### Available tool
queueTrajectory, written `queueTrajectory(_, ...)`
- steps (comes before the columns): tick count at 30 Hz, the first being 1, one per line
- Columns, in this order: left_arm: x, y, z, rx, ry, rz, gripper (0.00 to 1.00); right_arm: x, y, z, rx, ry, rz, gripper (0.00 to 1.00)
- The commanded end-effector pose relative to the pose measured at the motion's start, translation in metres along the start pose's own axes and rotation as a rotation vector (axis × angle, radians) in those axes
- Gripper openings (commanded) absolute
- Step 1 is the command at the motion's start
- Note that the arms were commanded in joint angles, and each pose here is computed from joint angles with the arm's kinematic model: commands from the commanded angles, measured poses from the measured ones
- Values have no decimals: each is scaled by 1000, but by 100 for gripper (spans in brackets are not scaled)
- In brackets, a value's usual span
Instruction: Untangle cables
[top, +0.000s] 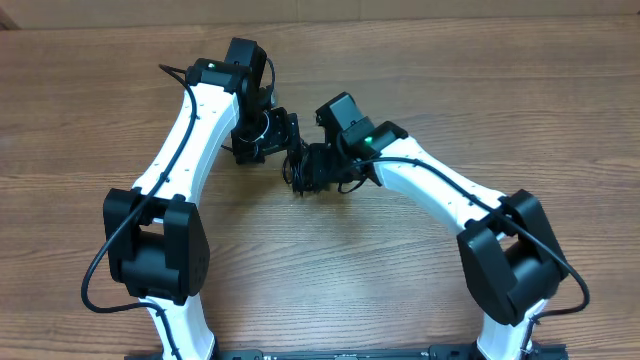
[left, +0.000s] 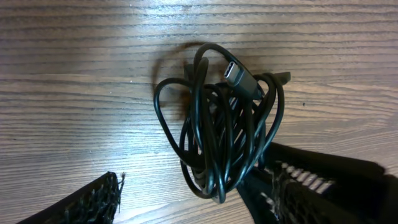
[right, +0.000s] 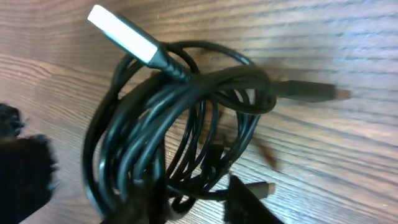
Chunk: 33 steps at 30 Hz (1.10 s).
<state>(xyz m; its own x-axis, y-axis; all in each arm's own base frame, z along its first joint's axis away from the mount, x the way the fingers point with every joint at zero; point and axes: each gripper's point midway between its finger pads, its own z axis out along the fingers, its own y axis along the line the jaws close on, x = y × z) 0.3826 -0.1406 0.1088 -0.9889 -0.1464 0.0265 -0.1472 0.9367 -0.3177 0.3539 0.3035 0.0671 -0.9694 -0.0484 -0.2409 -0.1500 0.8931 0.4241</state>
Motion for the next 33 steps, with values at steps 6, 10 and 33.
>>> queueTrajectory(6, 2, -2, 0, -8, 3, 12, 73, 3, -1, 6, 8, 7, -1, 8)
queueTrajectory(10, 9, -1, 2, -19, 34, 51, 65, 4, 5, 2, -20, 15, -1, 4)
queueTrajectory(33, 25, -7, 16, -74, 71, 179, 63, -6, 39, -61, -125, -67, -38, 4)
